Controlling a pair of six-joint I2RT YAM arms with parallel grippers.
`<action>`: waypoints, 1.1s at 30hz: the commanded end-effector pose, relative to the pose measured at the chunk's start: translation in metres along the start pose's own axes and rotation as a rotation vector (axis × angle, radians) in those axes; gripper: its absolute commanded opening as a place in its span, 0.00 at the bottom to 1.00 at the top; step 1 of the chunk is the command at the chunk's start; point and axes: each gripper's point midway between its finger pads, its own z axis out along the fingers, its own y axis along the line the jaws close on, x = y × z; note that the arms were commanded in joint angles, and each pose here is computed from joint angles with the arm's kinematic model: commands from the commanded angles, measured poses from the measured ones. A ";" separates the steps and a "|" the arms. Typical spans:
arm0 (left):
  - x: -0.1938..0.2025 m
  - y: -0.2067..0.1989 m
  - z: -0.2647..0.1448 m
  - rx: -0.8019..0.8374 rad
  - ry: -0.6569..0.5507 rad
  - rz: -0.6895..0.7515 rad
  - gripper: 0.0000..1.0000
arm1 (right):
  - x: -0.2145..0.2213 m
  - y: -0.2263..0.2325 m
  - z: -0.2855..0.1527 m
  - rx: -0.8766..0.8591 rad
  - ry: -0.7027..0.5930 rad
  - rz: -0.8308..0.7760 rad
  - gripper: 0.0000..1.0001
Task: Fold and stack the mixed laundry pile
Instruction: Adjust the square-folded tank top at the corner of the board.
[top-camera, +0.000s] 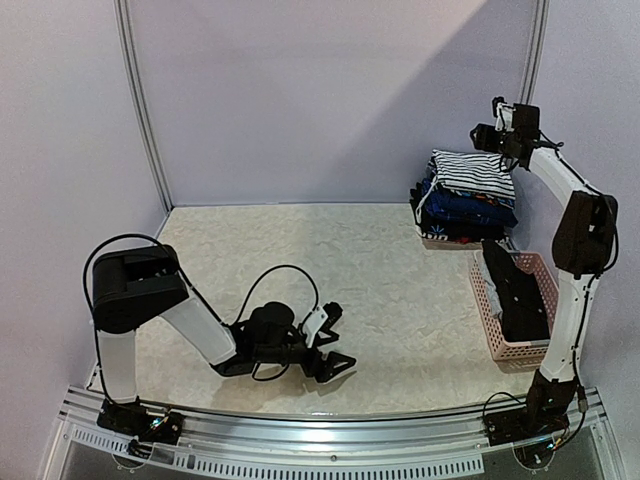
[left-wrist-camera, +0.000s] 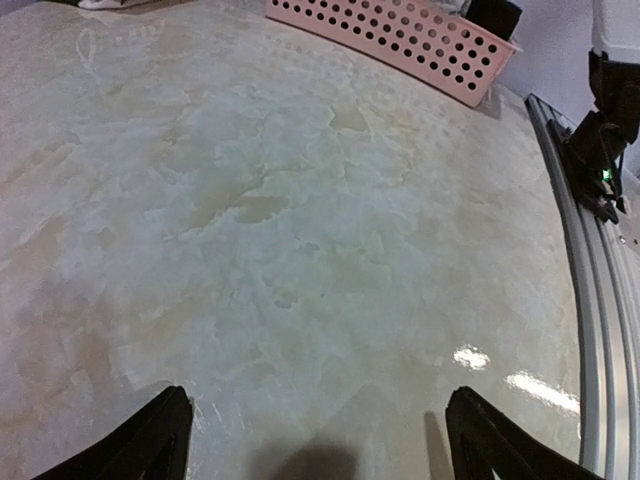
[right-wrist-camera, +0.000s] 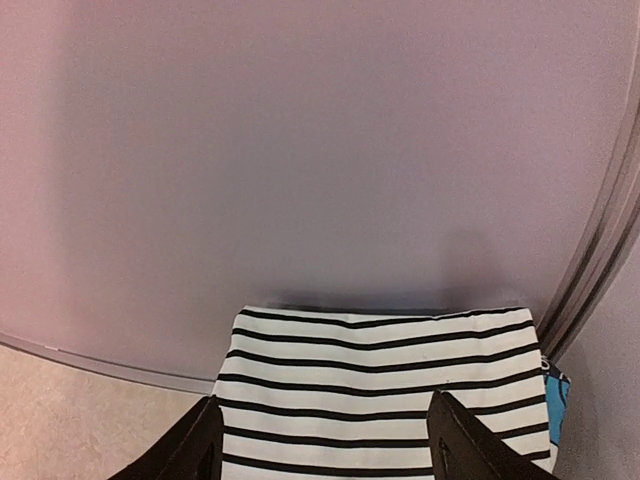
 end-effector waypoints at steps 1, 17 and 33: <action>0.010 0.010 0.005 -0.020 0.041 -0.025 0.90 | 0.024 0.005 0.020 -0.040 0.061 0.029 0.67; 0.014 0.017 0.008 -0.040 0.052 -0.048 0.89 | 0.067 -0.054 0.077 0.060 0.082 0.086 0.62; 0.007 0.017 0.019 -0.033 0.060 -0.053 0.89 | 0.099 -0.083 0.095 0.049 0.099 0.159 0.76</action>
